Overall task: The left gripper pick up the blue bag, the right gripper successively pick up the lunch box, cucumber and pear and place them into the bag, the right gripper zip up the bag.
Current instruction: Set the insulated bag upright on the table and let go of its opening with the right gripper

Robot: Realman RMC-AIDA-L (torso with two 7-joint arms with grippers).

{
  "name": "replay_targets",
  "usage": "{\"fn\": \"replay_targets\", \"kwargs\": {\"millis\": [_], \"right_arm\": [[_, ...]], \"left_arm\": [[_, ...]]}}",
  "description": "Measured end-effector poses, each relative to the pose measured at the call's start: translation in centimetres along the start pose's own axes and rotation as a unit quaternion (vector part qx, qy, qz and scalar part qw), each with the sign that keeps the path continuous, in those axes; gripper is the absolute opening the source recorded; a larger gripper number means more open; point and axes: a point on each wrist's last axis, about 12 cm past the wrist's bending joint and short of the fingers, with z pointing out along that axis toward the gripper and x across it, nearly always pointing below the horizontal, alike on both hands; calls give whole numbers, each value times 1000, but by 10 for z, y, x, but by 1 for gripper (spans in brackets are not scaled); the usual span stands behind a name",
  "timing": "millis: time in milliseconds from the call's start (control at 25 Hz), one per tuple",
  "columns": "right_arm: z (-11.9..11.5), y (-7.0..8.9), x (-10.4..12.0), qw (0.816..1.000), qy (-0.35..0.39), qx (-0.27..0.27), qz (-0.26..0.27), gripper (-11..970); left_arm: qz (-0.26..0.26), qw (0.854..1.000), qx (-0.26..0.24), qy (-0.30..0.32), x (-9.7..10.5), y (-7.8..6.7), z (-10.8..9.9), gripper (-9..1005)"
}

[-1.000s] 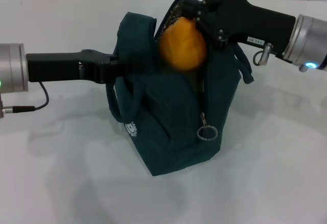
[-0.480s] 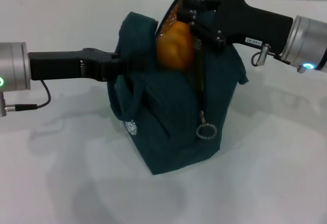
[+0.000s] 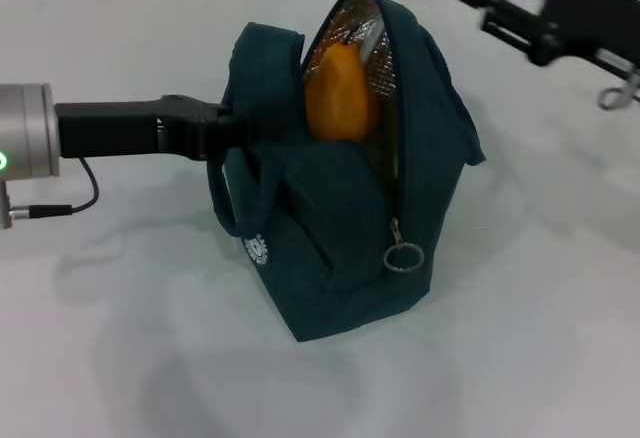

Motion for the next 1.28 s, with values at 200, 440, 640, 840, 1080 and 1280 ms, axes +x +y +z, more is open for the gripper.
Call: {"fn": "replay_targets", "kwargs": {"millis": [200,440,640,840,1080,1280], "right_arm": [[-30,6,8,1000,11,-15,13,573],[-43,27,18,995,39,-87,31,568],[-49,34,18,991,42,-117,56,564],[-47,36,22,988,62,-124,69,560],[-42,35,25,987,77,-117,78,555],[-34,37,29,984,87,-129,91,551]], "left_arm": [[-1,1000,0,-1,1,0,0,37],[-3,1000,-1,-2,1,0,0,37],[-3,1000,0,-2,0,0,1,37],[-1,1000,3,-1,-2,0,2,36],[-5,1000,5,-1,-2,0,4,36],[-4,1000,6,-1,-2,0,4,36]]}}
